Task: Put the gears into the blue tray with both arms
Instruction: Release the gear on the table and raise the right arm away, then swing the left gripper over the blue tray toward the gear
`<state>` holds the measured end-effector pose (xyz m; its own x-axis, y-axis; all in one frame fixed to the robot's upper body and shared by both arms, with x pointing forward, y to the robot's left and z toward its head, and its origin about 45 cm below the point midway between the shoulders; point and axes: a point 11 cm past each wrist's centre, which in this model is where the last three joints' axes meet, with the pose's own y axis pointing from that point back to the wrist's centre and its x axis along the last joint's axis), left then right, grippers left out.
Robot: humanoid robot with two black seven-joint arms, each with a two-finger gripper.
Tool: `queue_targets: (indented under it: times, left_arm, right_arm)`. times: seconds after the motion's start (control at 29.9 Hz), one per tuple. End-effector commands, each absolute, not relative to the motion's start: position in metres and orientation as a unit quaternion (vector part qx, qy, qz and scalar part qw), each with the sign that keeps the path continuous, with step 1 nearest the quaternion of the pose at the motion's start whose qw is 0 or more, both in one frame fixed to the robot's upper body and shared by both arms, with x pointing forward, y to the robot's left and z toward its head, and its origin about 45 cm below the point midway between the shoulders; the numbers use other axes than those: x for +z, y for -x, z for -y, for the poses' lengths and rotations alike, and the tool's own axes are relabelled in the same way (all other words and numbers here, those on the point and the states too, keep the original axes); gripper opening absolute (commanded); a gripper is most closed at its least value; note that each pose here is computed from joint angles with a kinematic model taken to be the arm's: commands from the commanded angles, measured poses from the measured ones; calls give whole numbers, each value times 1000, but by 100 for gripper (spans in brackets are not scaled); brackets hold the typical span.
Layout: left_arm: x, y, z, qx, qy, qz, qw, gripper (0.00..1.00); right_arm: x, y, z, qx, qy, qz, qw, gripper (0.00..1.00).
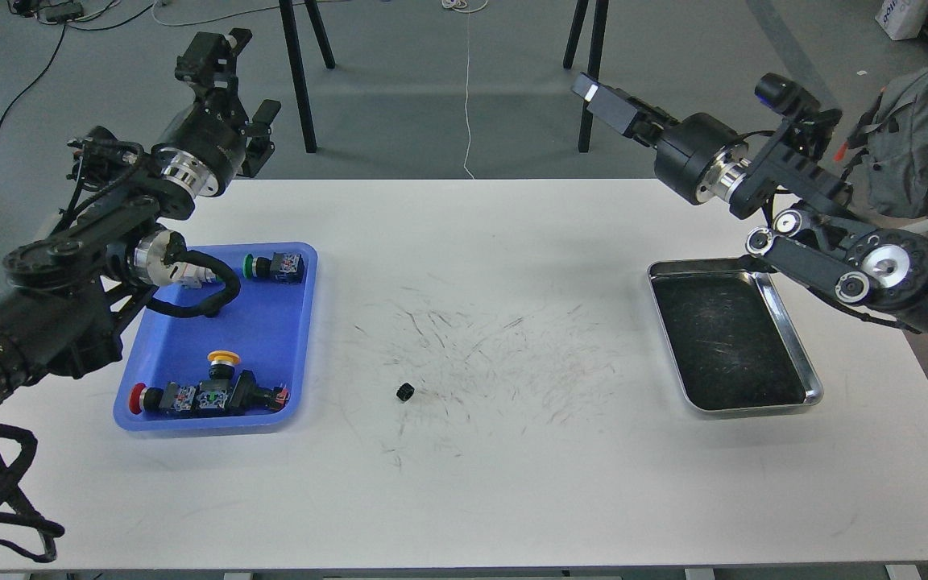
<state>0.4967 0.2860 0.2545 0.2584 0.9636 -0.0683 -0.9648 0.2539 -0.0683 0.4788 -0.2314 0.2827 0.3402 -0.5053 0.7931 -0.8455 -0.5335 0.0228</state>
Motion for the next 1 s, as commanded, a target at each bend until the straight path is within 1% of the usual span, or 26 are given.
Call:
queue_targets:
  times: [0.0, 0.1, 0.2, 0.27, 0.5, 0.64, 0.7, 0.8, 0.87, 0.97]
  left_arm:
    - [257, -496, -274, 599, 56, -10, 798, 100]
    - [258, -490, -258, 574, 53, -8, 817, 100]
    - [249, -478, -246, 536, 6, 12, 844, 100]
    - [256, -469, -253, 519, -14, 29, 854, 100]
    - [269, -443, -260, 458, -70, 91, 882, 100]
    - [266, -411, -228, 387, -92, 127, 909, 100]
    - [262, -392, -223, 362, -110, 150, 914, 100]
    - [245, -371, -216, 308, -152, 183, 921, 99]
    - [243, -355, -208, 271, -161, 206, 926, 99]
    - [234, -340, -218, 238, -194, 232, 923, 99]
  right_arm:
    - [288, -485, 255, 361, -776, 468, 219, 81]
    - [295, -488, 270, 346, -768, 496, 209, 81]
    - [300, -491, 280, 325, -763, 525, 191, 82]
    - [298, -491, 287, 309, -760, 541, 184, 84]
    - [290, -487, 303, 295, -753, 558, 185, 84]
    - [283, -484, 307, 285, -753, 565, 182, 84]
    - [282, -483, 311, 284, -751, 567, 185, 84]
    - [282, -482, 316, 286, -748, 570, 187, 84]
    - [279, -481, 317, 283, -748, 570, 189, 84]
    - [275, -479, 318, 280, -748, 572, 190, 84]
